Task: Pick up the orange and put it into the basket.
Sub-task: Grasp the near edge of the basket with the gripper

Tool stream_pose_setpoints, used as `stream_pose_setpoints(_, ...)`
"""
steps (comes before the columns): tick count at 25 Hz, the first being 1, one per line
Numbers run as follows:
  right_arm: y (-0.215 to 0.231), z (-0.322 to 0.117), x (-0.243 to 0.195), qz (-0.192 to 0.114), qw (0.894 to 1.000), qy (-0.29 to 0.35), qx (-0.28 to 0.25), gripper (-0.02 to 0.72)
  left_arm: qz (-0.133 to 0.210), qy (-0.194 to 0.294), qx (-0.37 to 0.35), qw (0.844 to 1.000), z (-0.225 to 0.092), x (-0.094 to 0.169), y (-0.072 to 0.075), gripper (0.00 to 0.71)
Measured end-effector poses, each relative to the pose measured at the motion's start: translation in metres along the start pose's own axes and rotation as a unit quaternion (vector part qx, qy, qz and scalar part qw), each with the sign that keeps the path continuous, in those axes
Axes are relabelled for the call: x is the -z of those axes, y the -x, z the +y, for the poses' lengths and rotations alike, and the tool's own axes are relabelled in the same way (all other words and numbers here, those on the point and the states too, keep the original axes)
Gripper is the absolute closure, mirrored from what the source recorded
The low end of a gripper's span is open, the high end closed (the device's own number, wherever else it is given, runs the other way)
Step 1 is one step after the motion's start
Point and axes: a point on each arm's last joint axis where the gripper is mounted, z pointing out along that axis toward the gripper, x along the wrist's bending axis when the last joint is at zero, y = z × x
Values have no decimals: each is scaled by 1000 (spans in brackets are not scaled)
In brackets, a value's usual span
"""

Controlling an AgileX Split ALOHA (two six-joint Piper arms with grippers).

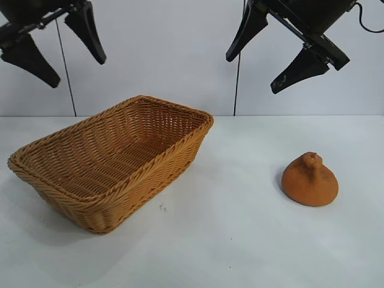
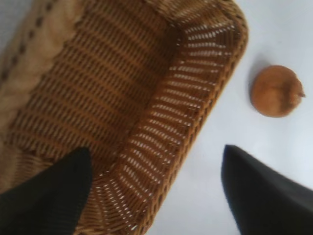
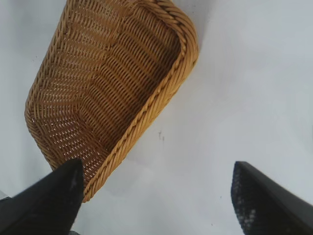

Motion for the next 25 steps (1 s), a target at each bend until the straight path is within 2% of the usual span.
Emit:
stream_pose_setpoints(3,0,0,0,0,1000,0,0,135,29,17,46,998,-12,20,-4,182)
stream_pose_setpoints(5,0,0,0,0,1000,0,0,135,38,22,94,995,-24,27,-8,182)
stream_pose_setpoints(6,0,0,0,0,1000,0,0,135,38,22,94,995,-24,27,-8,182)
stream_pose_setpoints(7,0,0,0,0,1000,0,0,135,39,33,145,988,-36,29,-12,182)
stream_pose_setpoints(9,0,0,0,0,1000,1,0,135,41,50,201,978,-47,27,-15,182)
stream_pose_setpoints(12,0,0,0,0,1000,1,0,135,50,49,266,961,-64,10,-24,182)
stream_pose_setpoints(19,0,0,0,0,1000,1,0,135,66,46,363,928,-96,-41,-42,182)
stream_pose_setpoints(25,0,0,0,0,1000,1,0,135,100,47,360,926,-101,-70,-60,182)
